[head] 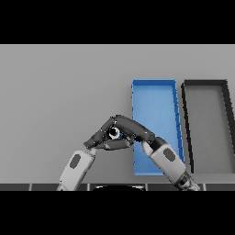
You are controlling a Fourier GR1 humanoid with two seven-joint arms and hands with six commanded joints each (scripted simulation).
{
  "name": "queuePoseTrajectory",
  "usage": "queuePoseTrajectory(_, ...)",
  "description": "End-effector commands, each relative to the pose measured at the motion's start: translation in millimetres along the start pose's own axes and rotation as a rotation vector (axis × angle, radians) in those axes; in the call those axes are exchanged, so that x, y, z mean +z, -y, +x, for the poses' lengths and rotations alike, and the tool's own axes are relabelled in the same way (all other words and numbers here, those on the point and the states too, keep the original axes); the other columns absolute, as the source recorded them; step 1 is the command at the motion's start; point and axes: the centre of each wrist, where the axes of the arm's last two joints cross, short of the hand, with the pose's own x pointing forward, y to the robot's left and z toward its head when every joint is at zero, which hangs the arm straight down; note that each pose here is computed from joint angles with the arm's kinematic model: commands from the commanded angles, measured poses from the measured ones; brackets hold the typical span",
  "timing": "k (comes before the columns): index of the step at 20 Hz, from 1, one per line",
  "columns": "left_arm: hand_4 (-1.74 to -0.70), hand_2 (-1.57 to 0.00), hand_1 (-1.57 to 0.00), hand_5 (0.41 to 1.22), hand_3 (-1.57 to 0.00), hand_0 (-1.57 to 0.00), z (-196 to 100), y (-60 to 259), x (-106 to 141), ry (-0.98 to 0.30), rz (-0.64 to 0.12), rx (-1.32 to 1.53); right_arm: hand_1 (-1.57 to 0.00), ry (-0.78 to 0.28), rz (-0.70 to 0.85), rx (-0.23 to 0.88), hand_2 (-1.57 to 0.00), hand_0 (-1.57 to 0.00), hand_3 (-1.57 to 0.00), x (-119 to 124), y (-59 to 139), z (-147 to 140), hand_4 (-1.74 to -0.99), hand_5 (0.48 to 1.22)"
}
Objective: Pick up the blue pipe and place it into the blue bin.
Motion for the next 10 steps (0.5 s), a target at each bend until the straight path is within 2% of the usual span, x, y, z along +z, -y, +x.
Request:
queuePoseTrajectory(1,-1.72,-1.57,-1.57,1.221,-1.44,-1.57,0.3,-2.1,-0.5,-0.002,-0.003,-0.009,-1.48,0.010,0.001,0.009,-1.48,-1.48,-1.40,2.9,0.1,-1.4,-1.692,1.071)
queuePoseTrajectory(4,-1.73,-1.57,-1.57,1.221,-1.43,-1.57,1.0,-3.2,-1.8,-0.004,0.009,-0.017,-1.52,0.035,-0.007,-0.009,-1.53,-1.52,-1.48,-0.4,-1.8,-2.7,-1.716,1.144)
queuePoseTrajectory(8,-1.72,-1.57,-1.57,1.221,-1.45,-1.57,1.5,-4.8,3.1,0.012,0.040,-0.074,-1.55,0.043,-0.049,-0.015,-1.55,-1.55,-1.54,0.2,-4.3,-2.9,-1.731,1.190)
queuePoseTrajectory(9,-1.60,-1.29,-1.34,1.221,-1.17,-1.46,1.7,-7.8,2.9,0.009,0.046,-0.099,-1.56,0.049,-0.050,-0.005,-1.56,-1.56,-1.54,-1.2,-5.3,-3.2,-1.733,1.196)
queuePoseTrajectory(10,-1.47,-1.03,-1.07,1.221,-0.93,-1.17,2.6,-7.8,6.2,0.008,0.023,-0.101,-1.56,0.049,-0.047,0.002,-1.56,-1.56,-1.55,-0.7,-6.0,-1.9,-1.734,1.201)
